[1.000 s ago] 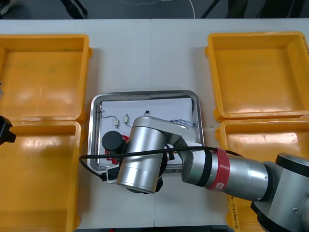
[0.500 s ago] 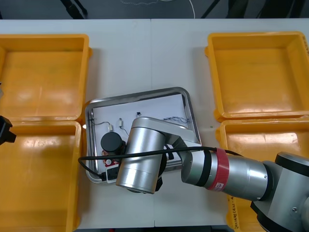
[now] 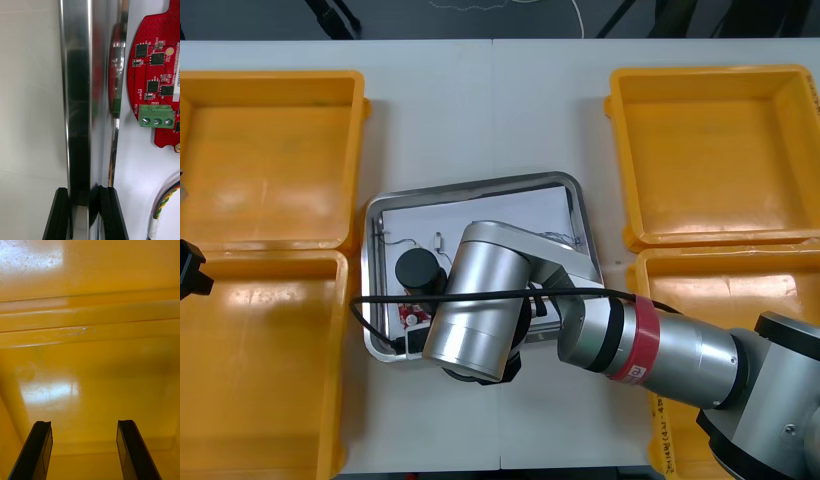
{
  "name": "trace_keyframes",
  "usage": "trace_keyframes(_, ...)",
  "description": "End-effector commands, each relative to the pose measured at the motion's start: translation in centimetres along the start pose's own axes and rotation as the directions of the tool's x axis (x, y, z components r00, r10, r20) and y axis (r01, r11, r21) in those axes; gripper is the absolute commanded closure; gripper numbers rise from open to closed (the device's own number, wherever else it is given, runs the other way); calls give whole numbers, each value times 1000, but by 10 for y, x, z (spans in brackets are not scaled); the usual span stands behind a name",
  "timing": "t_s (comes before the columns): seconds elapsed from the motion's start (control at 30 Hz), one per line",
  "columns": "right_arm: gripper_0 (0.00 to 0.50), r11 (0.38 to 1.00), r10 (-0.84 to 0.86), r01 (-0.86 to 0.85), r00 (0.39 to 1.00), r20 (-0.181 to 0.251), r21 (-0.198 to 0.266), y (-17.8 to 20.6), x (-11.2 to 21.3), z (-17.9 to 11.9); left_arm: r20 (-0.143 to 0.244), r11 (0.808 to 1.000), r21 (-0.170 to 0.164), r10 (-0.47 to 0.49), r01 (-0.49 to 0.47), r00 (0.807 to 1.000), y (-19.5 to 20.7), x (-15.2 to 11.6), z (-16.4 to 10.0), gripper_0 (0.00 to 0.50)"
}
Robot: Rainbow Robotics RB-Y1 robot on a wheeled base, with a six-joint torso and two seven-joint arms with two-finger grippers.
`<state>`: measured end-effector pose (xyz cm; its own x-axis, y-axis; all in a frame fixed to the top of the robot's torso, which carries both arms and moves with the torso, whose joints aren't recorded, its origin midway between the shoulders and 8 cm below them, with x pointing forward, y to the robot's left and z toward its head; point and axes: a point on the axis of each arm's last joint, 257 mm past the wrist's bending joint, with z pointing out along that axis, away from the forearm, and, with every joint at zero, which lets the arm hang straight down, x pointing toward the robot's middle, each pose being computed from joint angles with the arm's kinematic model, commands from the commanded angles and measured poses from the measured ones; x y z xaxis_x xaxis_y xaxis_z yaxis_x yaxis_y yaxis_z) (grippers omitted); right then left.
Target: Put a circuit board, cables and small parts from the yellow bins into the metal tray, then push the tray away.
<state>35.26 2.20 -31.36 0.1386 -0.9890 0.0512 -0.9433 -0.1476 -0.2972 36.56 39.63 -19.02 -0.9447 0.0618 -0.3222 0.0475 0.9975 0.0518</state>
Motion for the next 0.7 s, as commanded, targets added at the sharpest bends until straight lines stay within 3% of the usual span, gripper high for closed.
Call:
trace_keyframes(0.03, 500, 999, 40, -41, 999, 26, 34, -22, -8, -24, 1, 999, -8, 33, -33, 999, 8, 4, -1, 0)
trace_keyframes(0.7, 500, 992, 83, -85, 996, 22, 98, -60, 2, -55, 1, 999, -8, 33, -33, 999, 8, 4, -1, 0)
